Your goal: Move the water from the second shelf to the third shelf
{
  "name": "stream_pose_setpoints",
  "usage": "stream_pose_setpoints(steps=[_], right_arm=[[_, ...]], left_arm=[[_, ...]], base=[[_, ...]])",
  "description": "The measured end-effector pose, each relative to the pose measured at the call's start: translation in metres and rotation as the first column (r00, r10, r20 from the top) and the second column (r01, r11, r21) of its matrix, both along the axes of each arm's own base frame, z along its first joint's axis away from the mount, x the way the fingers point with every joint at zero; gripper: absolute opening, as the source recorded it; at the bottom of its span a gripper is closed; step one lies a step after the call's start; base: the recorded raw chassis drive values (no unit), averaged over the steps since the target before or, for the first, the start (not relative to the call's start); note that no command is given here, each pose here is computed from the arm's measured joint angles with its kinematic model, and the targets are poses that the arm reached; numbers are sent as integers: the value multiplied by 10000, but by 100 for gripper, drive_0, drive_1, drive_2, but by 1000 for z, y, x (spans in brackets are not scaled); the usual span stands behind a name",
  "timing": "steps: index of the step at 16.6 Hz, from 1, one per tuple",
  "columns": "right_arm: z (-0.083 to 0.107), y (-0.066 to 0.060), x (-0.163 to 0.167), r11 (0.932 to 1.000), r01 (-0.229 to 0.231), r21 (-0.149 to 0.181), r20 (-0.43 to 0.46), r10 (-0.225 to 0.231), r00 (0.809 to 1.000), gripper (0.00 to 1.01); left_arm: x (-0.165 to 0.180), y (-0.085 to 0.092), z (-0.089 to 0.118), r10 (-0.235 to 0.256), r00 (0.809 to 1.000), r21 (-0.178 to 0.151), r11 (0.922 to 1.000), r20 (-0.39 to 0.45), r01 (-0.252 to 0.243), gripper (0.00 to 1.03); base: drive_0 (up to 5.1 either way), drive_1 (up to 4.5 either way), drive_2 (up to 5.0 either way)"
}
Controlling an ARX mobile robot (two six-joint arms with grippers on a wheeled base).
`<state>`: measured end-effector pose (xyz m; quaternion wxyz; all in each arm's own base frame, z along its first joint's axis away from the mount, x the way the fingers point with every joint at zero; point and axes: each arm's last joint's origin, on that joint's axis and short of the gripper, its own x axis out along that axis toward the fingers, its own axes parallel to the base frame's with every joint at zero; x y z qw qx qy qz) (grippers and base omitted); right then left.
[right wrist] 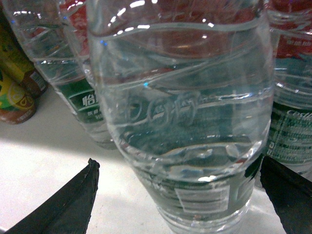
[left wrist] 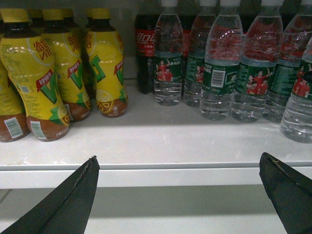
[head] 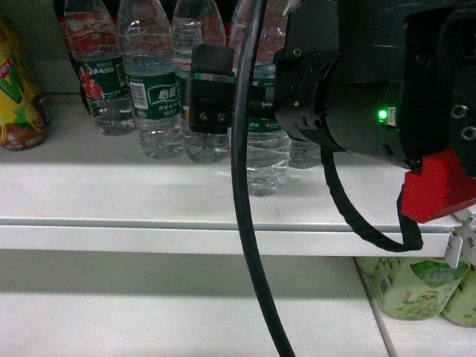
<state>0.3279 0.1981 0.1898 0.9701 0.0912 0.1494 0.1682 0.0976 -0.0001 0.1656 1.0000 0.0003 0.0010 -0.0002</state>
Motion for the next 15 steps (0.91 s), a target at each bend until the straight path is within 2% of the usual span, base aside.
stream_pose_setpoints(steps=[2, 6, 10, 11, 12, 15], right_arm=[[-2, 3, 7, 9995, 297, -40, 41, -297, 9995, 98], [-9, 13, 13, 9987, 471, -192, -22, -471, 9989, 98], [-10, 18, 17, 9986, 508, -177, 87, -507, 9987, 98], [-11, 21, 19, 9978, 572, -342, 196, -566, 9982, 91], [-10, 24, 18, 9976, 543, -435, 293, -531, 9982, 64], [-6, 23, 8, 9989, 261, -391, 371, -246, 9990, 45]], left_arm=[[0, 0, 0, -4, 10000, 0, 10000, 0, 4, 98], [0, 0, 0, -4, 10000, 0, 10000, 0, 4, 98], [0, 0, 0, -4, 10000, 0, 10000, 0, 4, 98], [0, 0, 0, -4, 10000, 0, 10000, 0, 4, 98], [0, 0, 0, -4, 10000, 0, 10000, 0, 4, 98], [0, 0, 0, 0, 10000, 0, 10000, 0, 0, 98]], base=[[0, 0, 0], [0, 0, 0], [0, 0, 0], [0, 0, 0], [0, 0, 0], [0, 0, 0]])
